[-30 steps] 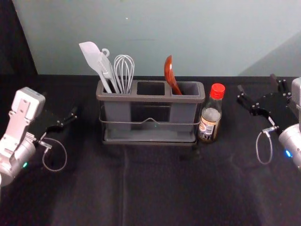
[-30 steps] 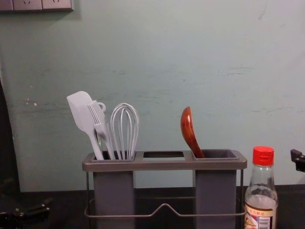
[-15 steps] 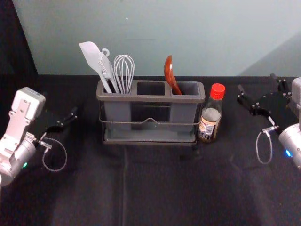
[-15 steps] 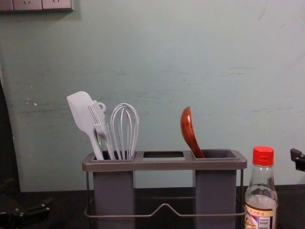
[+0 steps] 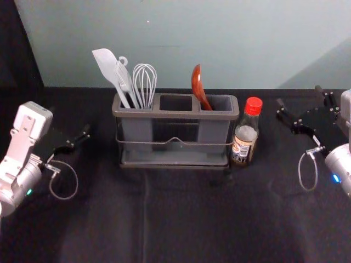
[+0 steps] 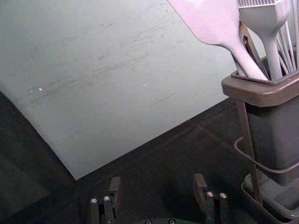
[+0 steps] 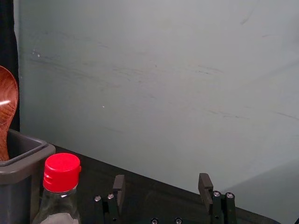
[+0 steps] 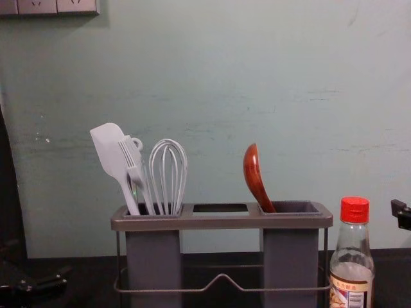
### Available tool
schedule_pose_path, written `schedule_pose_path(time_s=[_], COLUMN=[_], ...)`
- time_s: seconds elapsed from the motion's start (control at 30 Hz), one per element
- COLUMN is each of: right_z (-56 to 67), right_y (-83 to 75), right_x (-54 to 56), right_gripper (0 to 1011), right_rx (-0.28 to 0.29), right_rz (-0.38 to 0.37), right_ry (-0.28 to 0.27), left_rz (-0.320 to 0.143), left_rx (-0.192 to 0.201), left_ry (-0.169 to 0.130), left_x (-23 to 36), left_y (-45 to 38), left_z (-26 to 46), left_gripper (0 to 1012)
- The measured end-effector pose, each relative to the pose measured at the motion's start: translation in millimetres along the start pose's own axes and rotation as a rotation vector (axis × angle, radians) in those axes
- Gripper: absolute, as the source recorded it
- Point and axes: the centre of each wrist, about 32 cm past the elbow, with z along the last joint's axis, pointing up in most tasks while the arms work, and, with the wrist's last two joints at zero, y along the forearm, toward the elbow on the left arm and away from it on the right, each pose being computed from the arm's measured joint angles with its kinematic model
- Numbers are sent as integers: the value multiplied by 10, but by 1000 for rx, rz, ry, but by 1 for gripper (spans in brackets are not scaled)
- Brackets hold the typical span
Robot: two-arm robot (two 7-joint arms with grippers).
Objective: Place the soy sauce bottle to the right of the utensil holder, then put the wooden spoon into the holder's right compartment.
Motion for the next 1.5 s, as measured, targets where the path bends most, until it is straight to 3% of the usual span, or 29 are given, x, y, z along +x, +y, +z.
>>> schedule_pose_path(time_s=[1.5], right_z=[0], right_y=[0], right_x=[0], right_gripper=[1003], right_rx=[1], right_rz=[0], right_ry=[1], left_rz=[0], left_rx=[0], left_ry=[0], left_x=[0], left_y=[0], left_z=[0], left_gripper=[1000])
